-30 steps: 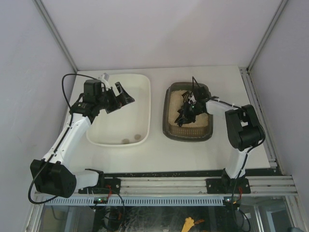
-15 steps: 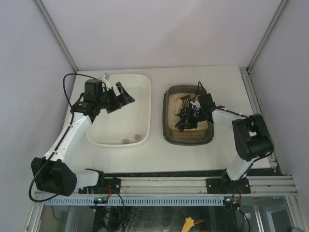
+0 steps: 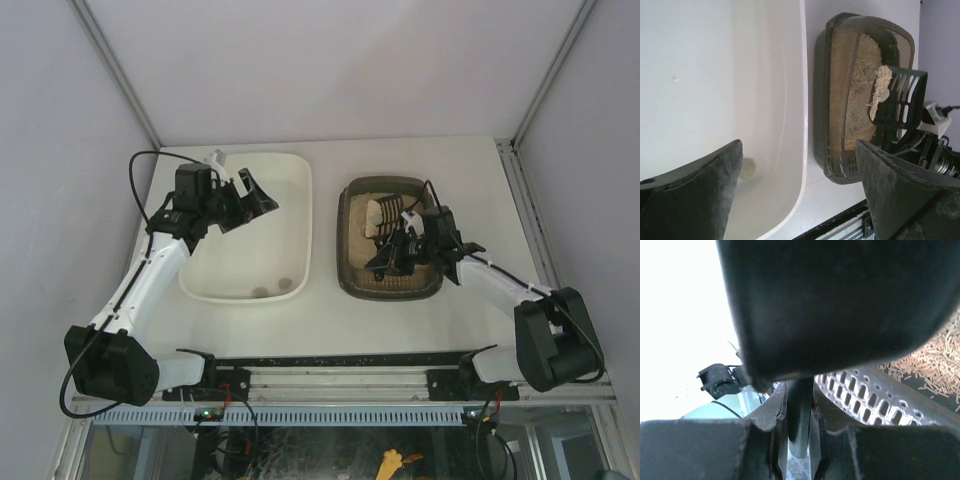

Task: Clean the litter box

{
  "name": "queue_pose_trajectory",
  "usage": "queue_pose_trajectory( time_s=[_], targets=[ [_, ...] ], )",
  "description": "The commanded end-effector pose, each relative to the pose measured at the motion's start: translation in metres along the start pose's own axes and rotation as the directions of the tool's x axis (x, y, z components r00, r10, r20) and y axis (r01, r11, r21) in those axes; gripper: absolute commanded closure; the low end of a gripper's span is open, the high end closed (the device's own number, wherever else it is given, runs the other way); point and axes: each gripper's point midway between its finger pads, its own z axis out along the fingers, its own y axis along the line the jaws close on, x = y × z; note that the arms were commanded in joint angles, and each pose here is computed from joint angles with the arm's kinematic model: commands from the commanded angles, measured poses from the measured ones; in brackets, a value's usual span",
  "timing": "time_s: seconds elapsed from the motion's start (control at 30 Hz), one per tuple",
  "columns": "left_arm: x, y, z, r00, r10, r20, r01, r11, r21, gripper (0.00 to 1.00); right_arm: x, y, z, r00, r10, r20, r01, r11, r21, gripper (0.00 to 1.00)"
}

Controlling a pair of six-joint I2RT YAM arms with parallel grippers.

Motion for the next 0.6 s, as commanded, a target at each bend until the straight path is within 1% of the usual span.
queue_pose_trajectory(
  time_s=[0.0,0.1,0.23,0.3,0.4,0.57],
  targets=[
    [-0.009,0.002,-0.004,0.998,0.026,0.058,-0.025,1.000,-0.007,0.03,0.000,0.002,-0.001,0.991,-0.092,0.098,0.098,0.993,-0.060,1.00],
    [-0.009,0.005,-0.004,0.998,0.029,0.063,-0.029,0.999,-0.014,0.03,0.004,-0.006,-0.001,0.982,-0.124,0.140,0.138,0.986,-0.096,1.00],
    [-0.010,0.007,-0.004,0.997,0.036,0.071,-0.034,0.999,-0.024,0.03,0.007,-0.009,-0.006,0.971,-0.138,0.195,0.183,0.954,-0.237,1.00],
    [-0.011,0.007,-0.004,0.996,0.036,0.076,-0.034,0.999,-0.025,0.03,0.005,-0.002,-0.009,0.960,-0.151,0.234,0.221,0.924,-0.313,1.00],
    [-0.011,0.007,-0.004,0.996,0.039,0.079,-0.037,0.999,-0.025,0.03,0.009,0.003,-0.009,0.956,-0.177,0.233,0.258,0.886,-0.385,1.00],
    [-0.011,0.013,-0.002,0.996,0.039,0.086,-0.034,0.998,-0.051,0.03,0.010,0.015,-0.019,0.938,-0.201,0.282,0.320,0.815,-0.483,1.00]
  ],
)
